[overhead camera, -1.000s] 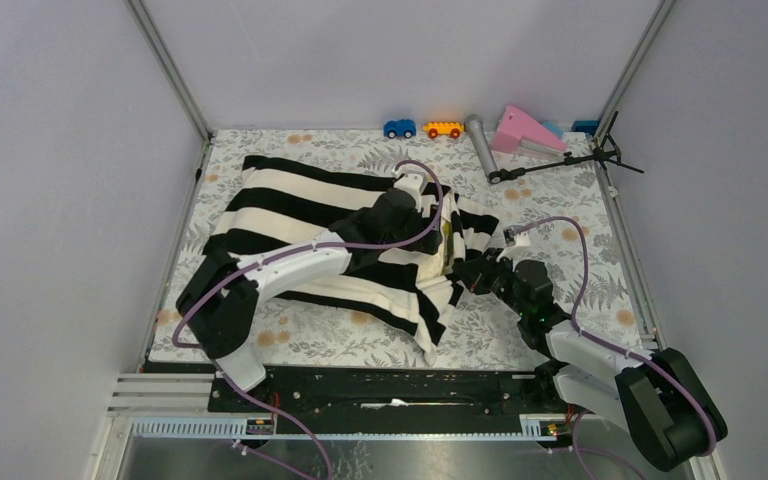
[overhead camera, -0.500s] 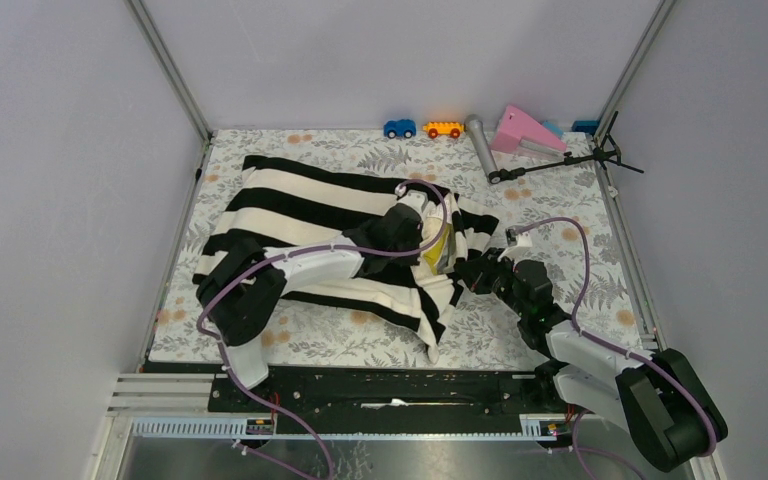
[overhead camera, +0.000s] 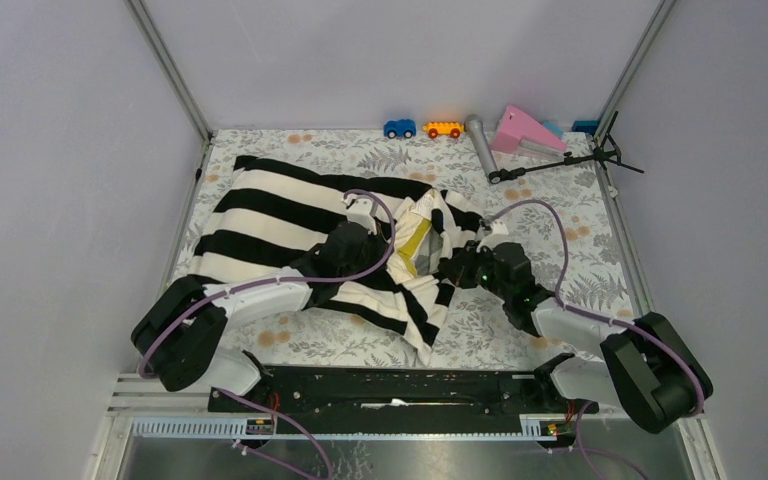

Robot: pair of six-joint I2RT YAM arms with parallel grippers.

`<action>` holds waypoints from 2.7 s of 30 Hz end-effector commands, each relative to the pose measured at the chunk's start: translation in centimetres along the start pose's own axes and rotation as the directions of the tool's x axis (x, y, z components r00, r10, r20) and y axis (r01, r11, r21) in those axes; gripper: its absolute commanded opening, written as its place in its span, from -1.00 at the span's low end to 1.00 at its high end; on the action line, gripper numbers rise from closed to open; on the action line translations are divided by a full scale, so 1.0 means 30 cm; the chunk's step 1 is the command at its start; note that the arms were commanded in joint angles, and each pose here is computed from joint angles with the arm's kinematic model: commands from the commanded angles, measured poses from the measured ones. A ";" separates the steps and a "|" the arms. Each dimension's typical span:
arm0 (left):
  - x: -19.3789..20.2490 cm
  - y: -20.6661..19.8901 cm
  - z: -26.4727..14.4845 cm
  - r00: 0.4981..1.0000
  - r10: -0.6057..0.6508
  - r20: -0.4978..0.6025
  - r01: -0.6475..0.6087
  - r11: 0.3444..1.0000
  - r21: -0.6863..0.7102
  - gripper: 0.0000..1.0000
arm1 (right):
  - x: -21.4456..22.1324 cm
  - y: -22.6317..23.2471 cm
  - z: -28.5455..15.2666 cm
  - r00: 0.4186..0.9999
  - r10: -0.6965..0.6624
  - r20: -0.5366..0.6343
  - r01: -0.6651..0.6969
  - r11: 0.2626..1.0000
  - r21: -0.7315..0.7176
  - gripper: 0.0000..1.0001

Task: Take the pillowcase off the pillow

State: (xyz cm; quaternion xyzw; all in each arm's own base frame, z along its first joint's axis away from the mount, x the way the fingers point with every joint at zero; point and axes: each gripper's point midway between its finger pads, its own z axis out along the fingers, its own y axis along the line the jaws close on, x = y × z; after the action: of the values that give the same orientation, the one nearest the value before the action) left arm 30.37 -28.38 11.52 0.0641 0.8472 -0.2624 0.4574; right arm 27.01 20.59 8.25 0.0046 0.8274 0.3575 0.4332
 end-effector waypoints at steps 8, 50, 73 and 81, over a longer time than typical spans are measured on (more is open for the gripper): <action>-0.152 0.006 -0.056 0.984 -0.043 0.173 0.044 0.999 -0.003 -1.00 | 0.118 0.095 0.112 0.970 -0.149 -0.194 0.139 0.988 -0.062 -0.44; -0.587 -0.230 -0.199 0.919 -0.269 0.289 0.220 0.957 0.189 -1.00 | 0.359 0.157 -0.108 0.952 -0.089 -0.293 0.038 0.984 -0.175 0.56; -0.293 -0.245 -0.390 0.982 -0.172 0.082 0.130 0.920 0.371 -1.00 | -0.058 0.219 -0.240 0.989 -0.080 0.127 0.085 0.996 -0.032 0.95; -0.240 -0.238 -0.402 0.987 -0.154 0.046 0.125 0.914 0.385 -1.00 | -0.140 0.240 -0.239 0.974 -0.169 0.152 0.168 0.986 0.023 0.99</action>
State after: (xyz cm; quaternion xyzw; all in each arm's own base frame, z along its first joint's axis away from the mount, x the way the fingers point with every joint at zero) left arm 23.51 -26.29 20.74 0.0567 0.8199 -0.3956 0.4100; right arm 21.02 20.59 15.51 -0.0250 0.8010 0.3399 0.4922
